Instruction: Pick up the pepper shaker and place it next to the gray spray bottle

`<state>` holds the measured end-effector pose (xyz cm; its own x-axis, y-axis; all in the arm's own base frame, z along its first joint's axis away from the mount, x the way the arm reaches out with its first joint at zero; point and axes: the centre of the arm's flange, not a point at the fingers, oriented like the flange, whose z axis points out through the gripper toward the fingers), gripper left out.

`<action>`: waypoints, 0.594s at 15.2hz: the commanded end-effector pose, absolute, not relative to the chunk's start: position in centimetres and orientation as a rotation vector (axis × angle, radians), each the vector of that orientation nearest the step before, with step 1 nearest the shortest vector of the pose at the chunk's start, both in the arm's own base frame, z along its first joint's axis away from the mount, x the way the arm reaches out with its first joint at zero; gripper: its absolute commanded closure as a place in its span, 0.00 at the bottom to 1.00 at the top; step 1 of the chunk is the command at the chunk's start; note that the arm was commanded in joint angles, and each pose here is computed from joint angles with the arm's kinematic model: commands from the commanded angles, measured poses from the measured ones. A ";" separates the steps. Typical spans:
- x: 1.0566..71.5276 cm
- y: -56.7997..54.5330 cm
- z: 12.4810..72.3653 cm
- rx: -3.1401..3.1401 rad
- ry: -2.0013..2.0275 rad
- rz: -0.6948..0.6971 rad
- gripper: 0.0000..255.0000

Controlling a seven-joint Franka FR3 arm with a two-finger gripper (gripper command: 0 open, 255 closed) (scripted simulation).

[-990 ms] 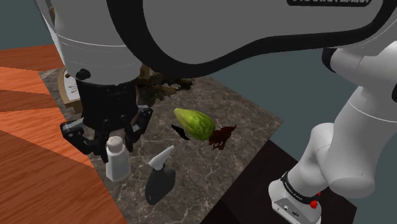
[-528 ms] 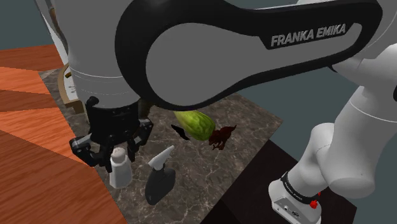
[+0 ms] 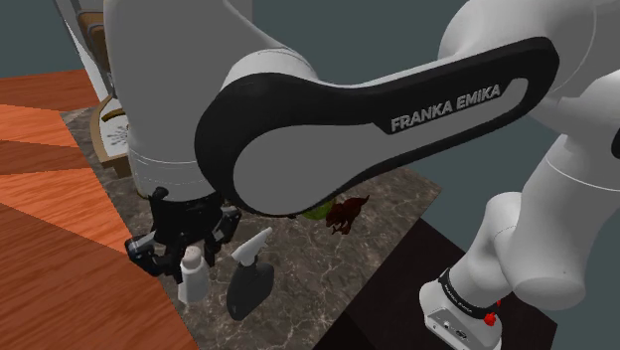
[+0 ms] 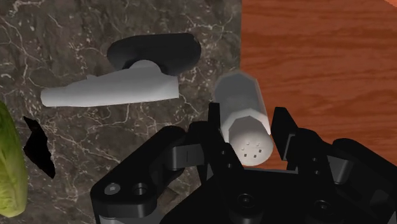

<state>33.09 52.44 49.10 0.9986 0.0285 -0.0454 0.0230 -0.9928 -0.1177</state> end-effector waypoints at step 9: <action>33.0 52.5 43.9 -3.023 -0.039 0.071 1.00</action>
